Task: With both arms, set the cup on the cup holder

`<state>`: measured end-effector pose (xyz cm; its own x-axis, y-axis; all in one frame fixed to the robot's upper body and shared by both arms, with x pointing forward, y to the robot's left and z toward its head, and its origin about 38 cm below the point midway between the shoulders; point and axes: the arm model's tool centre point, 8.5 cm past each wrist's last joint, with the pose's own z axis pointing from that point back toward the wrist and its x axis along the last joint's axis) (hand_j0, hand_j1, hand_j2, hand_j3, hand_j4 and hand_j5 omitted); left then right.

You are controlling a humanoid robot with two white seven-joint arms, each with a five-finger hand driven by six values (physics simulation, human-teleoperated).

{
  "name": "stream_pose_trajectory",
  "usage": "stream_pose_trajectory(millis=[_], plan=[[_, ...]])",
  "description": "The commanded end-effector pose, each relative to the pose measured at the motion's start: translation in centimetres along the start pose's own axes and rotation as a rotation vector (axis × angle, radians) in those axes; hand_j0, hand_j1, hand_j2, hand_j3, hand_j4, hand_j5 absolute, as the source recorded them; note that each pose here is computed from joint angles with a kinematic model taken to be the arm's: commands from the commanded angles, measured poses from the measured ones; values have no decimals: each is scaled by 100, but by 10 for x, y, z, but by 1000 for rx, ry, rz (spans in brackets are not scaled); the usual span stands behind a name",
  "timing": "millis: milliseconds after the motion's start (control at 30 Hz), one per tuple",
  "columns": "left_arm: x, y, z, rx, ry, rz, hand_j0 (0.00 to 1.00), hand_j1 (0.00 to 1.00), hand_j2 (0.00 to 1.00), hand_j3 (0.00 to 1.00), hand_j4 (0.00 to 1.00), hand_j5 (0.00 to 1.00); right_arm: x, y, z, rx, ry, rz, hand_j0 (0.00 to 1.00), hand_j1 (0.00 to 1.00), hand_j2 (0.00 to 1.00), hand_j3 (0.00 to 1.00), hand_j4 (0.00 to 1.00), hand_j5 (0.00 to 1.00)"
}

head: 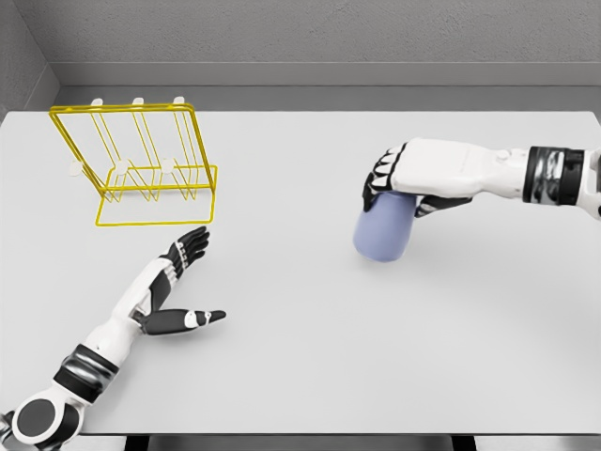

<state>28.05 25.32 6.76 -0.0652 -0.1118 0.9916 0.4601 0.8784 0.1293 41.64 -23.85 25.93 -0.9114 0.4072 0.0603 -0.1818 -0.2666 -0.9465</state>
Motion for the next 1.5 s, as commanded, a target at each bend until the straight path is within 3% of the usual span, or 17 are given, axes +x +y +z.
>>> stream_pose_trajectory(millis=[0, 567, 1133, 1300, 1467], plan=[[0, 1, 0, 2, -1, -3, 100, 100, 100, 100, 100, 100, 2, 0, -4, -5, -11, -8, 59, 59, 59, 59, 59, 59], [0, 1, 1, 3, 1, -3, 100, 100, 100, 100, 100, 100, 23, -1, -42, -11, -105, -3, 56, 56, 56, 56, 56, 56], [0, 0, 1, 3, 0, -1, 100, 100, 100, 100, 100, 100, 36, -1, -62, -16, -152, 7, 57, 57, 57, 57, 57, 57], [0, 0, 0, 3, -2, 0, 100, 100, 100, 100, 100, 100, 37, 6, -64, 9, -154, 4, 58, 58, 58, 58, 58, 58], [3, 0, -3, 11, -21, 5, 100, 100, 100, 100, 100, 100, 35, 3, -63, 2, -149, 6, 80, 80, 80, 80, 80, 80]])
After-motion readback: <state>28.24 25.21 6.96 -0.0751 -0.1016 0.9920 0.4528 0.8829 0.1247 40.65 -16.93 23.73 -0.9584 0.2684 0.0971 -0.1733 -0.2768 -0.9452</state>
